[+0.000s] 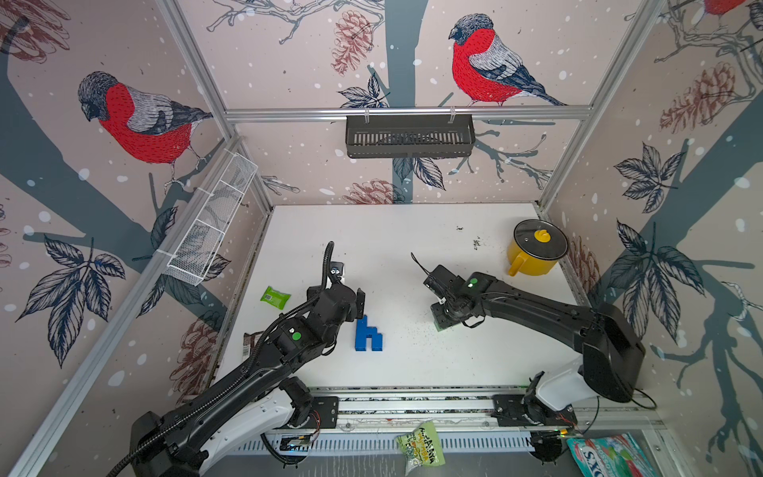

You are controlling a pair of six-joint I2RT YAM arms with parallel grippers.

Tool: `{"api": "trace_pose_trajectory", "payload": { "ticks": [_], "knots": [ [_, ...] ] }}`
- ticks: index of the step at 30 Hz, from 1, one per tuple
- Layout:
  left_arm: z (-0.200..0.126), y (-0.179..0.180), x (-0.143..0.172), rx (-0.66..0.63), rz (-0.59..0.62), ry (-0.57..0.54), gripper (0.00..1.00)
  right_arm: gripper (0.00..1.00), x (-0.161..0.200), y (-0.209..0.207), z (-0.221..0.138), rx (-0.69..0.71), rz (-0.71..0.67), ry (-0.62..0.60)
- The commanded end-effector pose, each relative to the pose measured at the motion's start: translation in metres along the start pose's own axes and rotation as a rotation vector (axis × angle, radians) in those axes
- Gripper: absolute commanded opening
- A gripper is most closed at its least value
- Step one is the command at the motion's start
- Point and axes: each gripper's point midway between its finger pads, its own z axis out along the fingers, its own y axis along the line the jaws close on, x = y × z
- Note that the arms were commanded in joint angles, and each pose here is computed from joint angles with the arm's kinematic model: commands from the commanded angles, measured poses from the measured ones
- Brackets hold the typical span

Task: Assemble the letter h with lego
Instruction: Assemble the lego brick with the lego brick.

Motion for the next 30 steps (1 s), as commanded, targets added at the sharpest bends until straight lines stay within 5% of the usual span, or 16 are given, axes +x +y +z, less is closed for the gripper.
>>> {"api": "trace_pose_trajectory", "payload": {
  "ticks": [1, 30],
  "knots": [
    [0.000, 0.003, -0.004, -0.015, -0.005, -0.016, 0.98, 0.37, 0.002, -0.003, -0.001, 0.020, -0.003, 0.007],
    [0.001, 0.002, -0.003, -0.011, 0.000, -0.013, 0.98, 0.29, 0.009, -0.009, 0.012, 0.058, -0.036, 0.102]
  ]
}}
